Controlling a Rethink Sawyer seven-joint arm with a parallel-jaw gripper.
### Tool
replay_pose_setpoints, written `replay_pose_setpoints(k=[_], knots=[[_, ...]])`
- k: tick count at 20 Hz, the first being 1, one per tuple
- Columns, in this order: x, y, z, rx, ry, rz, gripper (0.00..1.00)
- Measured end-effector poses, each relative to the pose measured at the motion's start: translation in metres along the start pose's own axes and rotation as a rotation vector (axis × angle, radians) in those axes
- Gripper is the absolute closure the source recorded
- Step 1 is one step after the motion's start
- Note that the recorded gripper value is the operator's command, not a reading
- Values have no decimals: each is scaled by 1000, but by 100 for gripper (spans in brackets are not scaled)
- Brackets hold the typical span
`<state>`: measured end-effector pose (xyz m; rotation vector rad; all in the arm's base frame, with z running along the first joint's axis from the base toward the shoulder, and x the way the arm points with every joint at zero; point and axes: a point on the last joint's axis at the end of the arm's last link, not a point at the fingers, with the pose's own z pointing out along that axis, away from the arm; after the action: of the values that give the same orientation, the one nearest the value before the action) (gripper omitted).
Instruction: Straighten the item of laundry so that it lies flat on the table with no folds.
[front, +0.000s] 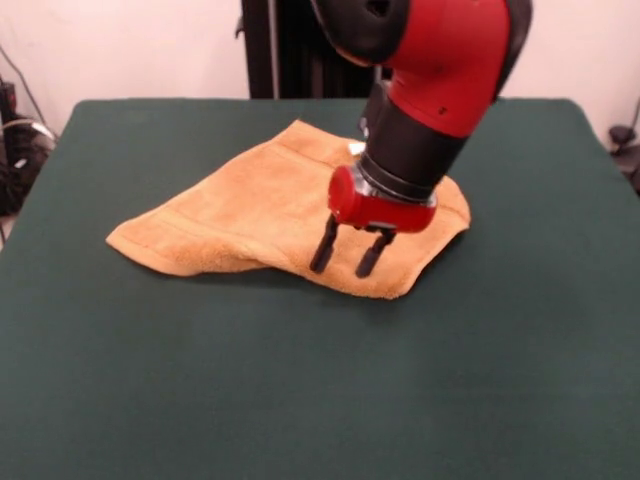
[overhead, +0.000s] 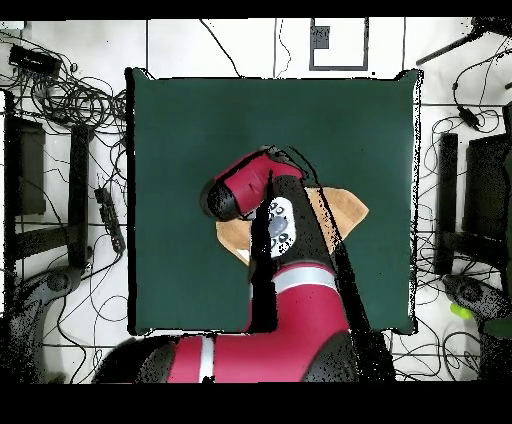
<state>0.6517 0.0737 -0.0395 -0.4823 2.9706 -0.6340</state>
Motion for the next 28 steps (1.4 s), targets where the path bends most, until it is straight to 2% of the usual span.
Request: replay_pose_setpoints(k=[12,21,28], knots=[[-8,16,-3,56,38,95,0],[-13,20,-5,56,69,156,0],[-15,24,-7,38,144,216,0]])
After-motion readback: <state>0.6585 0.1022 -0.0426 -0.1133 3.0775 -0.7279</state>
